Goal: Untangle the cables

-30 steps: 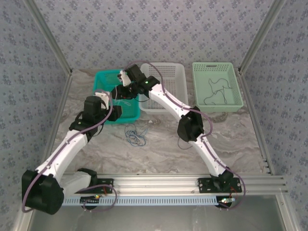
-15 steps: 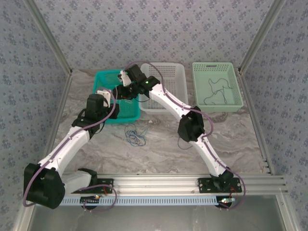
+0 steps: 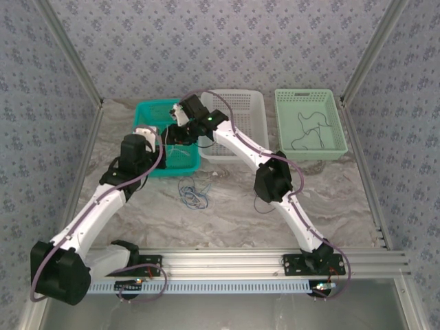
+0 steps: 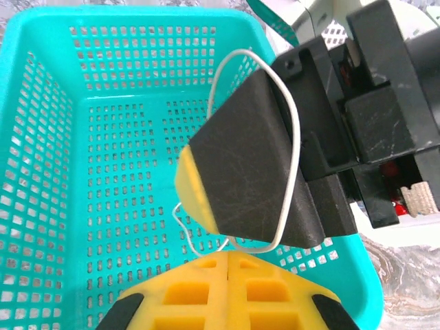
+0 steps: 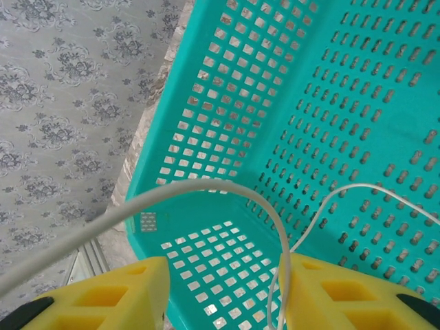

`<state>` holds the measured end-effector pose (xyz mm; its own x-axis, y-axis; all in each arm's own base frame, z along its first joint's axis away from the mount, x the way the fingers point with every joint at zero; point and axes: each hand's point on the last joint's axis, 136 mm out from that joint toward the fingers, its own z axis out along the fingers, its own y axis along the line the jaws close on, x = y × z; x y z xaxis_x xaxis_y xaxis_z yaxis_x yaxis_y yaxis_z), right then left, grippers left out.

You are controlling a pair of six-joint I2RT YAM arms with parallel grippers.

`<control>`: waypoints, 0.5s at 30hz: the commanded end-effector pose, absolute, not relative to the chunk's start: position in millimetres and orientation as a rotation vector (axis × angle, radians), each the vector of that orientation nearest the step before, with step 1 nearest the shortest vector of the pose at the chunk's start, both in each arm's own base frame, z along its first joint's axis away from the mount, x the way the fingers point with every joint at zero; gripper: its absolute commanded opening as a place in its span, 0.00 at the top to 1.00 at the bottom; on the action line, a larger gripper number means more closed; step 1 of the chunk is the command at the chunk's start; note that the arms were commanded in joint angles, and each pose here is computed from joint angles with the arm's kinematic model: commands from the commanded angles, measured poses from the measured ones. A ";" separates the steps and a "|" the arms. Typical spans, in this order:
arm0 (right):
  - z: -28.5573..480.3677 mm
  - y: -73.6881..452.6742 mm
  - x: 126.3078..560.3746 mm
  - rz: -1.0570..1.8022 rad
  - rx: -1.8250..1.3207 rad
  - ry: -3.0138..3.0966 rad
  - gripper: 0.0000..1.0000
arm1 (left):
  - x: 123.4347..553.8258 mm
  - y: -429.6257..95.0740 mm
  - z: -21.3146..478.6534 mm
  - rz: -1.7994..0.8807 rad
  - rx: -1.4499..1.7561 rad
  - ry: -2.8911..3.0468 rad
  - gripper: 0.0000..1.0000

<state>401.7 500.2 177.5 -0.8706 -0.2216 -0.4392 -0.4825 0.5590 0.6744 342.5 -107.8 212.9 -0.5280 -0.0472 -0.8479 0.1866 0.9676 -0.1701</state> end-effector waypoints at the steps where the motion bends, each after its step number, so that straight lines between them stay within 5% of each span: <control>1: 207.5 490.1 398.5 1.210 -0.587 2.458 0.51 | 343.4 -92.5 230.1 -0.276 0.028 2.075 1.00; 11: 196.5 481.7 402.7 1.186 -0.551 2.497 0.46 | 341.3 -97.9 245.0 -0.449 0.027 2.040 0.99; 15: 199.8 482.0 404.9 1.195 -0.543 2.486 0.68 | 326.6 -135.8 242.8 -0.548 0.248 2.009 0.87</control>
<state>405.3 489.3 178.6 -0.8789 -0.2105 -0.4280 -0.4650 0.5780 0.6706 338.8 -104.4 227.5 -0.5257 -0.1207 -0.8420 0.2254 0.9347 -0.2747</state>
